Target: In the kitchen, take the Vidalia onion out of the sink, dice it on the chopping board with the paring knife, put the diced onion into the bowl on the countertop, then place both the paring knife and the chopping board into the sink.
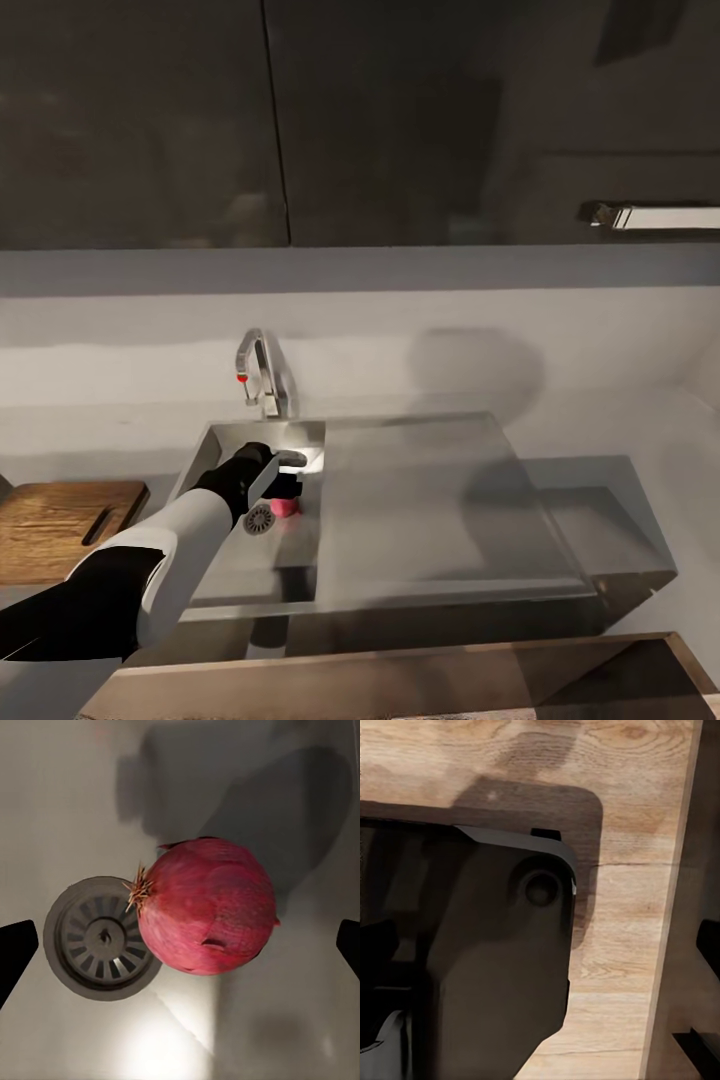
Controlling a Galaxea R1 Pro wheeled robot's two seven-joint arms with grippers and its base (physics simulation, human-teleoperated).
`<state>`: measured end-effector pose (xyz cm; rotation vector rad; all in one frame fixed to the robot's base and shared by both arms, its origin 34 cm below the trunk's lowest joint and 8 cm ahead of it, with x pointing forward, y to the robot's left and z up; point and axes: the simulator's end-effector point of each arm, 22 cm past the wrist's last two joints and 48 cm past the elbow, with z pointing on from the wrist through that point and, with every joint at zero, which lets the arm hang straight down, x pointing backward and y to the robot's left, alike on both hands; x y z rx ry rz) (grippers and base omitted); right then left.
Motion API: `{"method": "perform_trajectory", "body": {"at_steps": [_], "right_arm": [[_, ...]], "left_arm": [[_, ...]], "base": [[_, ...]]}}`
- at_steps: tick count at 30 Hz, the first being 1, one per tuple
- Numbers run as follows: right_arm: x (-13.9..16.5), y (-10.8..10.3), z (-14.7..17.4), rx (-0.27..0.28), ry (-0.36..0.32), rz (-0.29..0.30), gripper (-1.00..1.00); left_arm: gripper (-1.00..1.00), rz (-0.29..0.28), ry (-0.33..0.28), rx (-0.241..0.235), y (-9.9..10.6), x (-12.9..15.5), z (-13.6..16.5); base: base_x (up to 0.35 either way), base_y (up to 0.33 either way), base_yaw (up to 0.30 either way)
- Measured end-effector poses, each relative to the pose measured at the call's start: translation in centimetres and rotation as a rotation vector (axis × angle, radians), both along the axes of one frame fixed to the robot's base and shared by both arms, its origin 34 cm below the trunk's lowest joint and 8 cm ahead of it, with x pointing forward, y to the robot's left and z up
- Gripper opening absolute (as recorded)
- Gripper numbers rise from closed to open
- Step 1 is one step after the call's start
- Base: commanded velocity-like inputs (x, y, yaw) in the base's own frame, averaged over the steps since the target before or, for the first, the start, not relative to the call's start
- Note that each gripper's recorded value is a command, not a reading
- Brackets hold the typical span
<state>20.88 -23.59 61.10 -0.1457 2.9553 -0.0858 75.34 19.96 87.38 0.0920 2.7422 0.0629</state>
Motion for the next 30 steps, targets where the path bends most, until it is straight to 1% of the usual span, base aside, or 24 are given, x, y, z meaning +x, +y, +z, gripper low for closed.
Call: {"method": "perform_trajectory", "body": {"at_steps": [11,15,21,30], "right_arm": [[-0.7,0.1,-0.2,0.001,0.018,0.000,1.00],[-0.9,0.1,-0.2,0.002,0.024,0.000,1.00],[-1.2,0.2,-0.3,0.002,0.031,0.000,1.00],[-1.3,0.1,-0.3,0.002,0.033,0.000,1.00]], "left_arm": [[1.00,0.002,0.036,0.003,0.3,-0.8,-1.7],[1.00,0.003,0.043,0.004,0.4,-0.9,-2.1],[1.00,0.002,0.052,0.004,0.4,-1.1,-2.6],[1.00,0.003,0.054,0.005,0.5,-1.1,-2.8]], "base": [[0.000,0.000,0.000],[0.015,0.000,0.000],[0.128,-0.053,0.000],[0.022,-0.012,0.000]]}}
